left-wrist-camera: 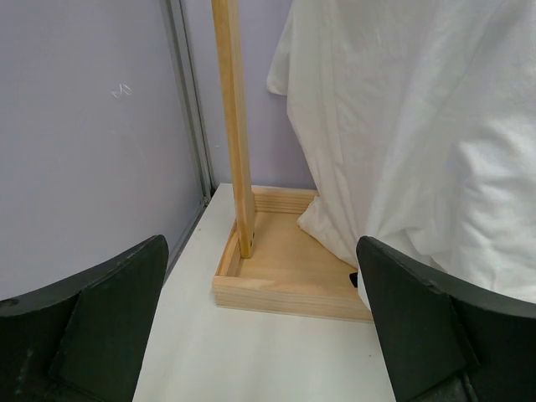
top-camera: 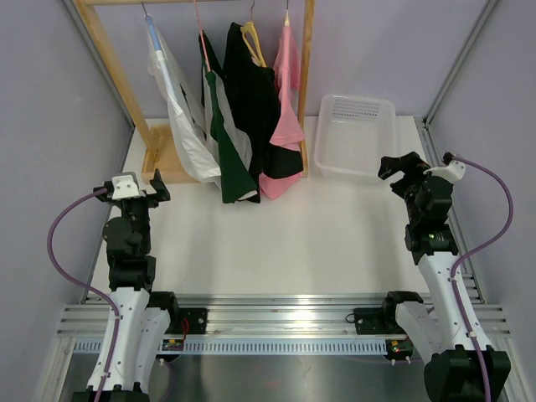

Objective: Remove the t-shirt from the hanger
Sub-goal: Grab a hanger with a tshirt on it with the right arm

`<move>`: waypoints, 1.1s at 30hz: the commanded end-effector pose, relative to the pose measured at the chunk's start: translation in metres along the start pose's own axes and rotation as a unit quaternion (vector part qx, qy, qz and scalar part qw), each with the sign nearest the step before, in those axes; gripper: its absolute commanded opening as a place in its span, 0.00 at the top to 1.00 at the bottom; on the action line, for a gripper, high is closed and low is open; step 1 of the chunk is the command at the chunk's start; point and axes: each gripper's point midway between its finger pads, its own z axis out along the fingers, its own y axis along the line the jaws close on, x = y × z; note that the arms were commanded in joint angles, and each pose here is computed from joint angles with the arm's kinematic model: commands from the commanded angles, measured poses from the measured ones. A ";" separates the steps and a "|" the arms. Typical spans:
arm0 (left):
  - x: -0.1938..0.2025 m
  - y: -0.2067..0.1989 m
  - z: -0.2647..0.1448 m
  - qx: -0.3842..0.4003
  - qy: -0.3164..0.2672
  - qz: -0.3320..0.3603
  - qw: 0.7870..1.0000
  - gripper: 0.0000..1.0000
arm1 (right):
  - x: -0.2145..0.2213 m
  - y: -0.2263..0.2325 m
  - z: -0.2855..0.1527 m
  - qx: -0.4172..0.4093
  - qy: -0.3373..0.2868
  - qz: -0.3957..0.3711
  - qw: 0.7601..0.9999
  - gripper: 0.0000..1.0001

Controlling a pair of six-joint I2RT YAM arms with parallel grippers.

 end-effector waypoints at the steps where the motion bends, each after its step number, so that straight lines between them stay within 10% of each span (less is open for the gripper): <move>1: -0.011 0.003 0.003 -0.009 -0.022 -0.004 1.000 0.01 | -0.012 0.012 0.000 -0.019 -0.012 -0.007 1.000 0.01; 14: -0.026 0.009 -0.001 -0.024 -0.020 -0.016 0.999 0.01 | -0.010 0.011 0.001 -0.021 -0.010 -0.013 1.000 0.00; 33: -0.182 -0.055 0.012 0.162 -0.061 -0.111 0.978 0.01 | -0.009 0.028 -0.001 -0.060 0.008 -0.010 0.998 0.00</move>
